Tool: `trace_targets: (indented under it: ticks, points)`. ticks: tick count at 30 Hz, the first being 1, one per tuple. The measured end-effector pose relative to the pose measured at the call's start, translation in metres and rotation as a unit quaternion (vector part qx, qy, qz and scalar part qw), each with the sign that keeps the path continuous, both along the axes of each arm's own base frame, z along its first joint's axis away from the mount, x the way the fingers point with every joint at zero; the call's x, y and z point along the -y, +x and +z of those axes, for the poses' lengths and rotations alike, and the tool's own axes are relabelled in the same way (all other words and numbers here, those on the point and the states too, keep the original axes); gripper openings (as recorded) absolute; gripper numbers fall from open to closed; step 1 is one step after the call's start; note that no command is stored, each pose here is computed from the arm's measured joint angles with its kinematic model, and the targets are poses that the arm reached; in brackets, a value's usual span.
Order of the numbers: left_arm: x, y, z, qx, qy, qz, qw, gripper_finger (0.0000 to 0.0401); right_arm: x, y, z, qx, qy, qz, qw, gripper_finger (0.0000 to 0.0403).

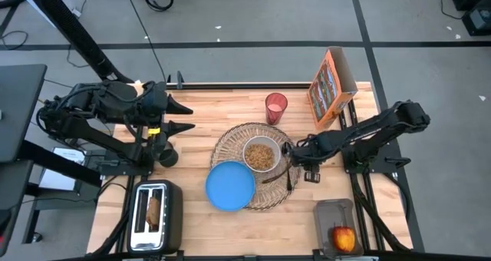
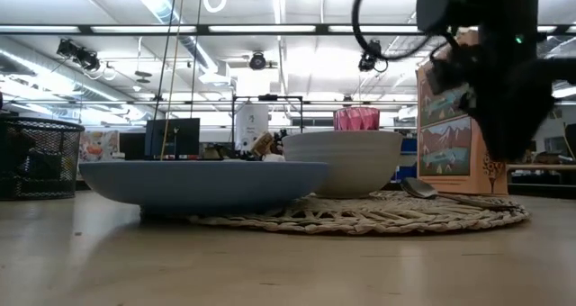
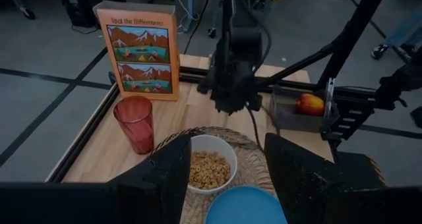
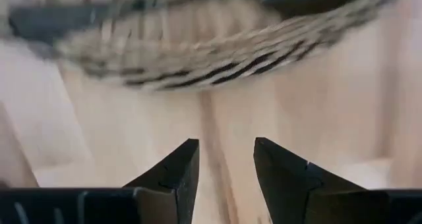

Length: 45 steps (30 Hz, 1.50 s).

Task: Arrange a breakfast setting
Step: Adjust the gray table mat, then put the apple on the tray above the blue plate

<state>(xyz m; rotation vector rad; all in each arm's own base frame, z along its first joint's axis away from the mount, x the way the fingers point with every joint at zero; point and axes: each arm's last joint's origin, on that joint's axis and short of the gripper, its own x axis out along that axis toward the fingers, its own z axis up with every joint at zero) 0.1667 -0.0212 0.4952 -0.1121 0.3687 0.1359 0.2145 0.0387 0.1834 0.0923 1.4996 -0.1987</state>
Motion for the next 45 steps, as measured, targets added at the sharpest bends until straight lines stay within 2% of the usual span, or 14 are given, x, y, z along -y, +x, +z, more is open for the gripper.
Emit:
trace_targets:
  ticks: [3, 6, 13, 23, 29, 32, 35, 41, 45]
  points:
    - [0.001, 0.0, 0.001, 0.008, -0.006, -0.002, 1.0, 0.0199, 0.001, 0.0, -0.016, -0.024, 0.01, 0.027, 0.999, 0.0152]
    - [0.002, 0.001, 0.003, 0.017, -0.011, -0.003, 1.0, 0.0199, 0.001, 0.006, -0.027, -0.017, 0.012, 0.04, 0.999, 0.0152]
    - [0.002, 0.002, 0.007, 0.037, -0.015, -0.002, 0.999, 0.0199, 0.004, 0.02, -0.048, -0.014, 0.026, 0.042, 0.999, 0.0152]
    - [0.002, 0.002, 0.007, 0.04, -0.016, -0.003, 0.999, 0.0199, 0.011, 0.025, -0.045, 0.013, 0.033, 0.034, 0.999, 0.0151]
    - [0.002, 0.002, 0.007, 0.04, -0.016, -0.003, 0.999, 0.0199, 0.012, 0.022, -0.041, -0.011, 0.033, 0.035, 0.999, 0.0151]
    - [0.002, 0.002, 0.007, 0.04, -0.02, -0.001, 0.999, 0.0199, 0.012, 0.021, -0.023, -0.033, 0.03, 0.043, 0.998, 0.0151]
    - [0.002, 0.002, 0.007, 0.041, -0.02, -0.001, 0.999, 0.0199, 0.009, 0.021, 0.007, -0.032, 0.018, 0.053, 0.998, 0.0151]
    - [0.003, 0.004, 0.012, 0.067, -0.028, 0.0, 0.997, 0.0199, -0.013, 0.013, 0.091, 0.058, 0.019, 0.073, 0.995, 0.0151]
    - [0.003, 0.005, 0.017, 0.095, -0.056, 0.007, 0.994, 0.0199, -0.038, -0.001, 0.132, 0.115, 0.039, 0.112, 0.986, 0.0151]
